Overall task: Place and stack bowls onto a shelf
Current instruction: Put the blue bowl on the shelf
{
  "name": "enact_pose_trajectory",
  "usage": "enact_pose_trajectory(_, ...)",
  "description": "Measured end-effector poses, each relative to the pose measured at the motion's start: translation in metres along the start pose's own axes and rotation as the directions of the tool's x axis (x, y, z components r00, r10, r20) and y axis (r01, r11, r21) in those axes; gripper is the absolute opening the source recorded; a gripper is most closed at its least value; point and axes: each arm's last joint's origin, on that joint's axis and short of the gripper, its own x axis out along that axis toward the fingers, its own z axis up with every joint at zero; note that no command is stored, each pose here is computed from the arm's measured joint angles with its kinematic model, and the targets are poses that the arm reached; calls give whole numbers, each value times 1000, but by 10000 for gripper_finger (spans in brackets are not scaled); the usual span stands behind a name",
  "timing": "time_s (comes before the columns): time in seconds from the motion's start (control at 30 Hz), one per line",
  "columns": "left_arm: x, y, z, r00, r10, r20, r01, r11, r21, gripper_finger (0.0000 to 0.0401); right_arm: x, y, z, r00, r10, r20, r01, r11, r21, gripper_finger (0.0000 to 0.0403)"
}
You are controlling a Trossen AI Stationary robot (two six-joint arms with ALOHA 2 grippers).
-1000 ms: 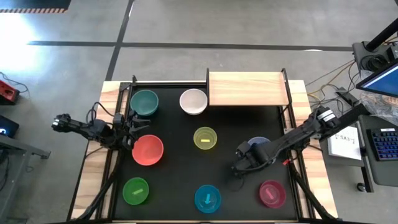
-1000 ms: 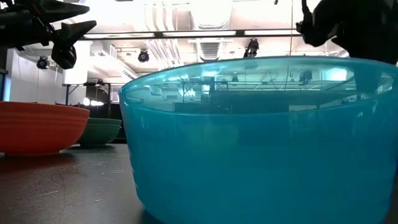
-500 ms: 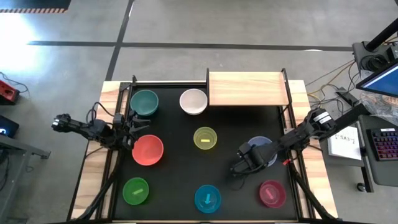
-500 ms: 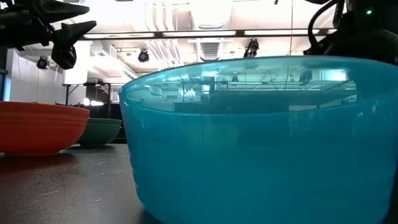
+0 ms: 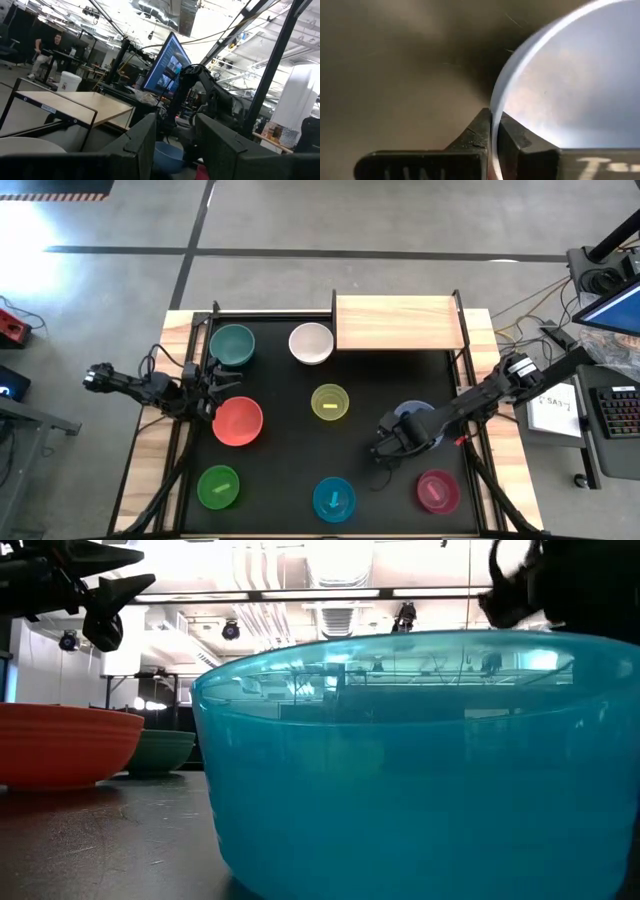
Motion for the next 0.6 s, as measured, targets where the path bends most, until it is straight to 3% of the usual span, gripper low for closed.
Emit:
enact_pose_trajectory(0.17, 0, 0, 0, 1000, 0, 0, 0, 1000, 0, 123, -23, 5, 9, 998, 42, 42, -38, 993, -109, 9)
enact_pose_trajectory(0.47, 0, 0, 0, 1000, 0, 0, 0, 1000, 0, 123, -74, -20, 41, 984, -121, 132, 141, 978, -151, 8)
enact_pose_trajectory(0.6, 0, 0, 0, 1000, 0, 1, 0, 1000, 0, 123, -101, -36, 61, 974, -149, 172, 172, 976, -132, 8)
